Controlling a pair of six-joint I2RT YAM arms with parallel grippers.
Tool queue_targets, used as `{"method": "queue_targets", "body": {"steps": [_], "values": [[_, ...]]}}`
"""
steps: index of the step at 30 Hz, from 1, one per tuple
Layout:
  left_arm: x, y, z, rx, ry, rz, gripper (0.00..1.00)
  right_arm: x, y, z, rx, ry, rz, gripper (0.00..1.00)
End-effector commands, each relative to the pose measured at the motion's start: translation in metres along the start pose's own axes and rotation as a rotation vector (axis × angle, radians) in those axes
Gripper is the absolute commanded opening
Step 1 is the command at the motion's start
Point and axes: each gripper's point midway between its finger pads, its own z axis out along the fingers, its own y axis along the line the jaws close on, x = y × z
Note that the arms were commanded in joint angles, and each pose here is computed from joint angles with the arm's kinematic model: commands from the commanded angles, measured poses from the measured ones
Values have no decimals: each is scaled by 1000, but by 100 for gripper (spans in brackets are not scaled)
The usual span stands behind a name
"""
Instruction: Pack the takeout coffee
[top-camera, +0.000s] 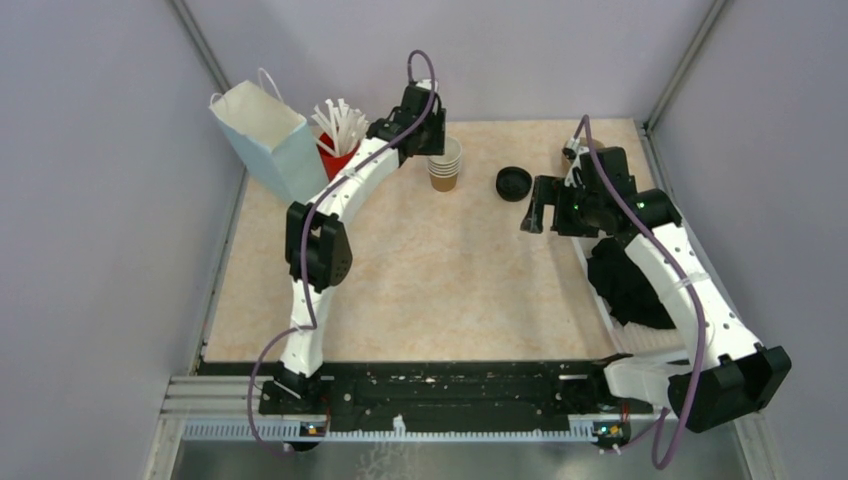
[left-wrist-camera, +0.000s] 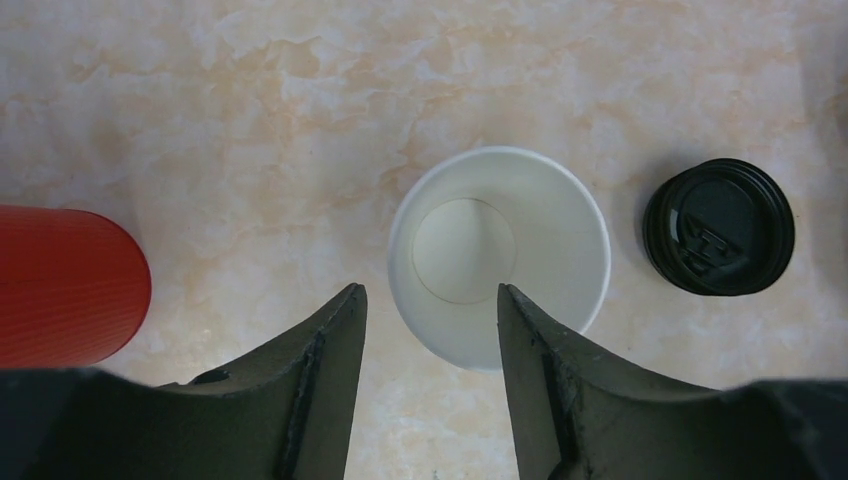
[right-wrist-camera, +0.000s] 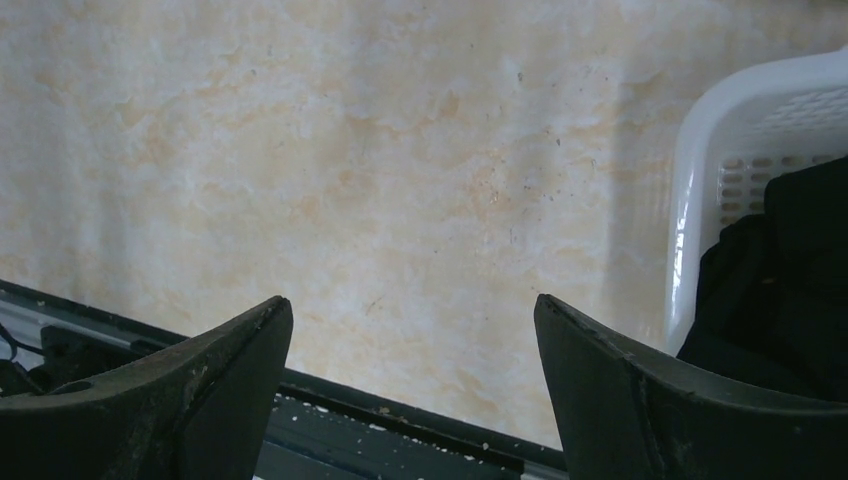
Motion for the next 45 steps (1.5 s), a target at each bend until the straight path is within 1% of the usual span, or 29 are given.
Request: {"method": "queue_targets", "body": {"steps": [1,5,8,10,16,22,26,32,34,36,37,45], "values": [[-15,4,1,-37,-41,32,54,-2,-3,-9,17,-22,-39,91],[-9,4,9,-36,-27,35,46,0,-5,-9,26,-20,-48,91],[-8,1,12,-18,-25,30,36,0,-5,-7,25,-15,-51,91],[-9,1,12,-23,-27,29,33,0,-5,-6,19,-11,-53,91],[-3,5,14,-40,-11,42,29,1,-4,-2,15,-1,-55,91],[0,5,17,-43,-3,47,30,3,-4,0,12,9,-54,91],[-2,4,15,-36,-7,49,24,3,-3,1,8,8,-52,91],[1,6,18,-46,0,53,20,4,-4,4,9,21,-48,91],[0,7,18,-48,-1,49,20,5,-4,4,9,22,-48,91],[0,6,18,-47,1,50,25,4,-4,4,8,19,-49,91],[1,6,19,-47,2,51,24,4,-3,4,8,20,-49,91],[-4,6,18,-51,-8,54,14,4,-4,5,10,20,-53,91]]}}
